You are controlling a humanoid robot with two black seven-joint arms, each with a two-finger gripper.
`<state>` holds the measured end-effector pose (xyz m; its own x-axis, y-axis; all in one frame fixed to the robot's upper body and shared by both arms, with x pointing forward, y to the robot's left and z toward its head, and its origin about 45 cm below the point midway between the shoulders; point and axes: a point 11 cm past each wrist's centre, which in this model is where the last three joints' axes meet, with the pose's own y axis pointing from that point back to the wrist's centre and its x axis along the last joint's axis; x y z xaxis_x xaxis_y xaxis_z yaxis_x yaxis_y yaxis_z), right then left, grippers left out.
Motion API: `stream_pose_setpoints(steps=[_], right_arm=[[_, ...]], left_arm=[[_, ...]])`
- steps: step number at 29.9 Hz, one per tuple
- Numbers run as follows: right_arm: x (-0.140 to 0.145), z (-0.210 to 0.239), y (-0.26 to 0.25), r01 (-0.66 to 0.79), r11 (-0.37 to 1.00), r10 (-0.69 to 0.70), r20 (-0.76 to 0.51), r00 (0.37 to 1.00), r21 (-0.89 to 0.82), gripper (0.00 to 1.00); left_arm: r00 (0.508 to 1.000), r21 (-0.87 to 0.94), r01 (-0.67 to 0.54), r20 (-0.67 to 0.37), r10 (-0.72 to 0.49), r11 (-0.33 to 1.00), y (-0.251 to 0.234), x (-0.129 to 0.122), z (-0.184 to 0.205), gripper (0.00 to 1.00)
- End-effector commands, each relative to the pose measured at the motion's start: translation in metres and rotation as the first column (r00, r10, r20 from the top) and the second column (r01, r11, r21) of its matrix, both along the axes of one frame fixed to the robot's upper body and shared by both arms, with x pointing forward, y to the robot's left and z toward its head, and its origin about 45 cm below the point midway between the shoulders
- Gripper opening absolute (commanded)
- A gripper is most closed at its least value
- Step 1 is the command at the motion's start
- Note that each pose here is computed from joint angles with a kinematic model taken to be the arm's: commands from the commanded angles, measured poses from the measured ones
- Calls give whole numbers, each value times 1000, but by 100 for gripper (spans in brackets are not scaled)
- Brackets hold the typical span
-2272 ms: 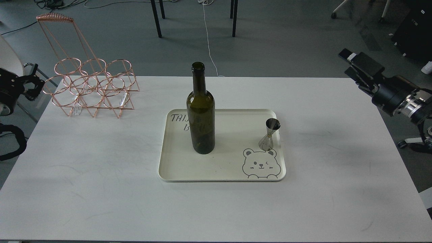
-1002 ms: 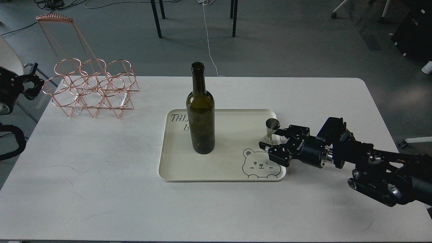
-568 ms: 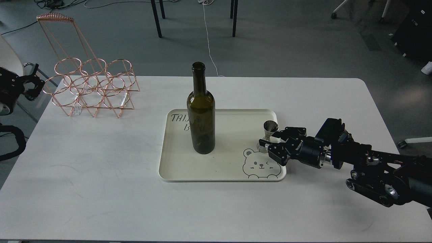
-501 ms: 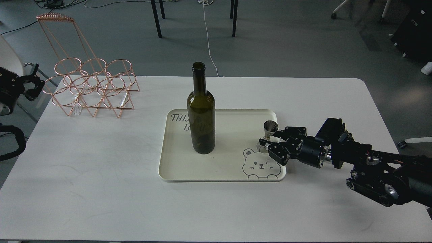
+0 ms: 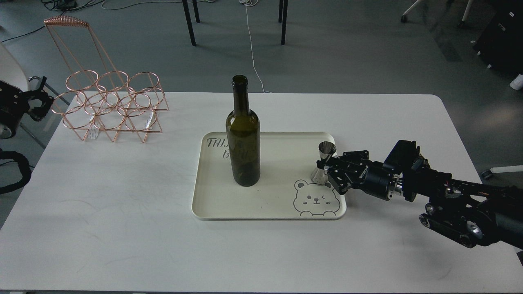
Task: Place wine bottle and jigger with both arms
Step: 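Close the right gripper around the silver jigger, then lift the jigger off the tray and carry it away from the bottle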
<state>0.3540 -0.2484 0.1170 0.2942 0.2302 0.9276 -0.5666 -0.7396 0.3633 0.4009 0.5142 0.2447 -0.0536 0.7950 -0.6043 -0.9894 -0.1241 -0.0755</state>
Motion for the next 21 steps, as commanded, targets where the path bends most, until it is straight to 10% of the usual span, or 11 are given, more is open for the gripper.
stream_pose_setpoints(steps=[1,10,21], right_arm=[[4,6,-5,17,1000,-17,19,1000,9,7],[32,60,-76,212,975,-220,142,965,70,7],[-21,23,-163,500,860,-502,-7,865,104,7]], left_arm=[[1000,1,-1,0,1,1000,1,0,0,98],[1000,12,-8,2,8,1000,6,-2,5,98],[1000,3,4,8,-4,1000,1,0,5,98]])
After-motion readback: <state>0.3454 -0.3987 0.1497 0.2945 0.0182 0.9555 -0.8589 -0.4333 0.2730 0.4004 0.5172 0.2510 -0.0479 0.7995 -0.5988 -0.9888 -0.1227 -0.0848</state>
